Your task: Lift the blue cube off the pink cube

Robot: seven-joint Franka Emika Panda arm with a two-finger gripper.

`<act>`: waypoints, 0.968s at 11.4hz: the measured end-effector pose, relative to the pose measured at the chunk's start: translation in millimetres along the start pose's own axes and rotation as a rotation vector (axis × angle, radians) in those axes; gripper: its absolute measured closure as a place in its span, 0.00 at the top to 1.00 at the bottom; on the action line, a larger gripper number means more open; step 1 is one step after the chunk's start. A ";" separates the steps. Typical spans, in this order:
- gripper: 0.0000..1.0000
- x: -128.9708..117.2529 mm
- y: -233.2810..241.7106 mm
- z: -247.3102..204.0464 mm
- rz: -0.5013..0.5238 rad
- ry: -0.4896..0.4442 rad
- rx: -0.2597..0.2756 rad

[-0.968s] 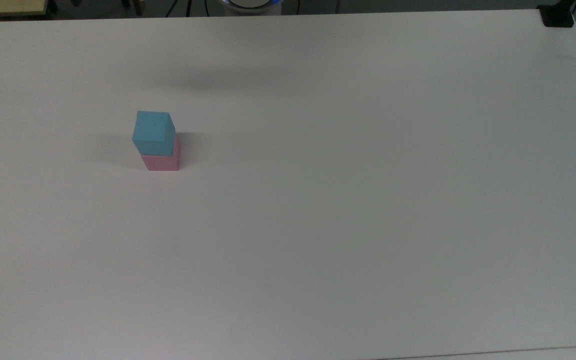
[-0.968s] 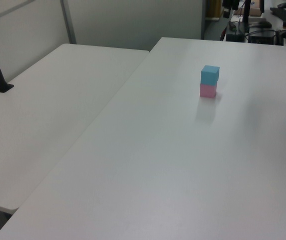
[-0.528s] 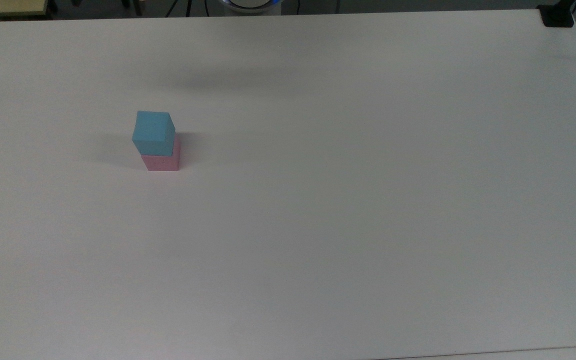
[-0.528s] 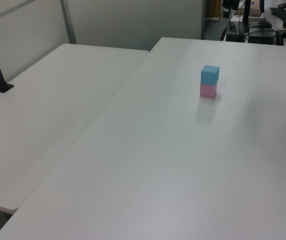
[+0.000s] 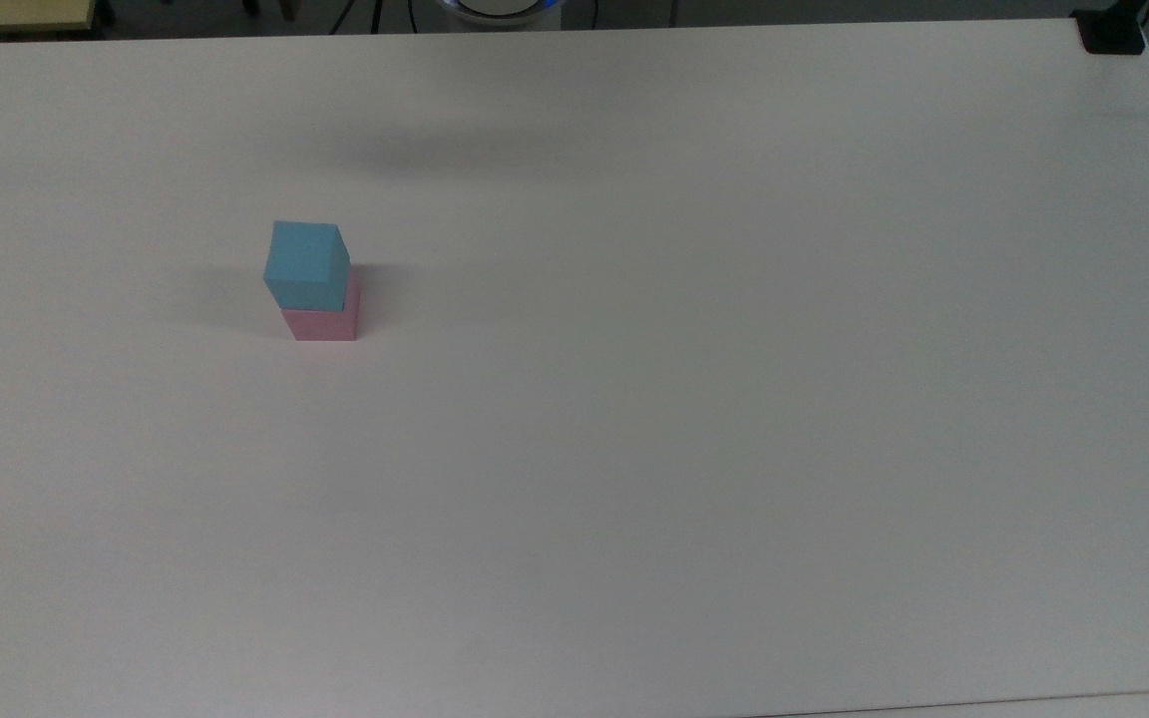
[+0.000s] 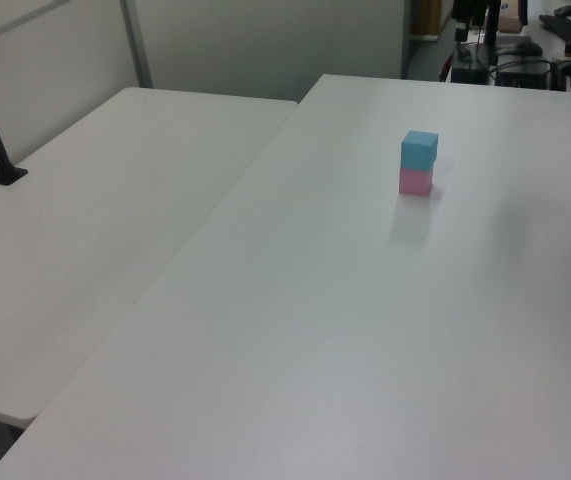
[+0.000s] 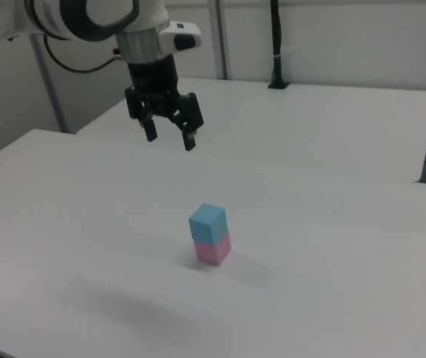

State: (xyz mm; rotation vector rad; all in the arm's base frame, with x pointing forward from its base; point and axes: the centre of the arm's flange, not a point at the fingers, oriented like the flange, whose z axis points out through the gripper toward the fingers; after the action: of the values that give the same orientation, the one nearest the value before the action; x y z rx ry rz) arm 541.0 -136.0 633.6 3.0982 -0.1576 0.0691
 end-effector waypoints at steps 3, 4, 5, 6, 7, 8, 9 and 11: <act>1.00 -1.2 -0.8 23.2 -0.256 -0.049 0.012; 1.00 0.7 -1.4 35.7 -0.284 -0.067 0.016; 1.00 5.5 -2.1 49.7 -0.294 -0.076 0.016; 1.00 11.8 -3.1 67.3 -0.297 -0.090 0.015; 1.00 19.6 -4.0 86.6 -0.297 -0.098 0.011; 1.00 29.5 -4.7 107.9 -0.276 -0.090 0.001; 1.00 38.1 -5.9 131.9 -0.250 -0.071 -0.011; 1.00 47.5 -9.4 177.4 -0.195 -0.026 -0.030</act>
State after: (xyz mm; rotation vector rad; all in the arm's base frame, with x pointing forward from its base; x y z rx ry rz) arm 596.7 -138.7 458.4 3.0668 0.1409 0.0206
